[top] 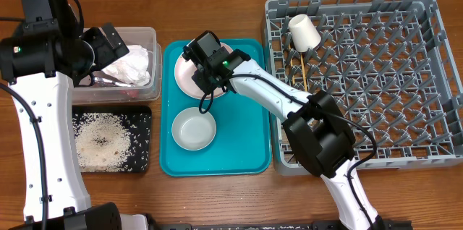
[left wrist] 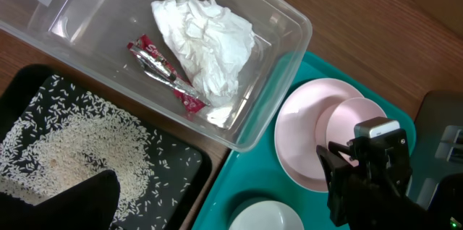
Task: Sort waste into correct bins and load items into the dishwasher
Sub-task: 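Lift the pink bowl and carry it right toward the grey rack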
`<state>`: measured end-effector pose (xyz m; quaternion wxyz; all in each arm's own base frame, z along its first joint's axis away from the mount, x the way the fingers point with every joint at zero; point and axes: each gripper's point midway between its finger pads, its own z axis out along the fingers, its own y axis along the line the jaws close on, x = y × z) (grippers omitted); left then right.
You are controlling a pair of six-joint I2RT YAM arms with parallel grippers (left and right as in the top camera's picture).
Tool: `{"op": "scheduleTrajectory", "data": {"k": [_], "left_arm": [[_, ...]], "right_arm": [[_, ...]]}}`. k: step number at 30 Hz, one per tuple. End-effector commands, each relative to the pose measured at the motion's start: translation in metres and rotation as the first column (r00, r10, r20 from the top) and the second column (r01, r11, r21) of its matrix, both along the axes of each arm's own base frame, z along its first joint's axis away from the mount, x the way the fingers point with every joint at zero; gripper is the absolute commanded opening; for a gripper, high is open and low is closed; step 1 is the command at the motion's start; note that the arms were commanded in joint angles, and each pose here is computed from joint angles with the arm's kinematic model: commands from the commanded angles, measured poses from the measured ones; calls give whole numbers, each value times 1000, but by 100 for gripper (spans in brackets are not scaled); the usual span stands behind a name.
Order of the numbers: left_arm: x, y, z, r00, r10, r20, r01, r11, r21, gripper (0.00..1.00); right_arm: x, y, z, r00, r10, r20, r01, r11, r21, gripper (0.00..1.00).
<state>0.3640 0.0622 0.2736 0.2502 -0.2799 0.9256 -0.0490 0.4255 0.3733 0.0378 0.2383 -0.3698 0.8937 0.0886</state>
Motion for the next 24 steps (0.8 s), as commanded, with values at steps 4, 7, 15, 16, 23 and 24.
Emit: {"op": "scheduleTrajectory", "data": {"k": [4,7,15,16,23,24], "left_arm": [[1,1,6,1000,-8,14,8,1000,15,100],[1,1,6,1000,-8,14,8,1000,16,100],[1,1,6,1000,-8,14,8,1000,15,100],[1,1,6,1000,-8,14,8,1000,15,100],[1,1,6,1000,-8,14,8,1000,15,100],[1,1,6,1000,-8,14,8,1000,15,100]], "right_arm": [[-1,8,32,999,11,42,-13,999,48,7],[-1,9,48,998,12,61,-16,998,68,4],[-24,23,119,998,50,23,-54,964,260,4],[-29,16,143,1000,25,7,-26,952,304,4],[-45,-29,231,993,19,-116,45,852,522,4],[-44,-41,240,989,15,-150,72,829,554,4]]}}
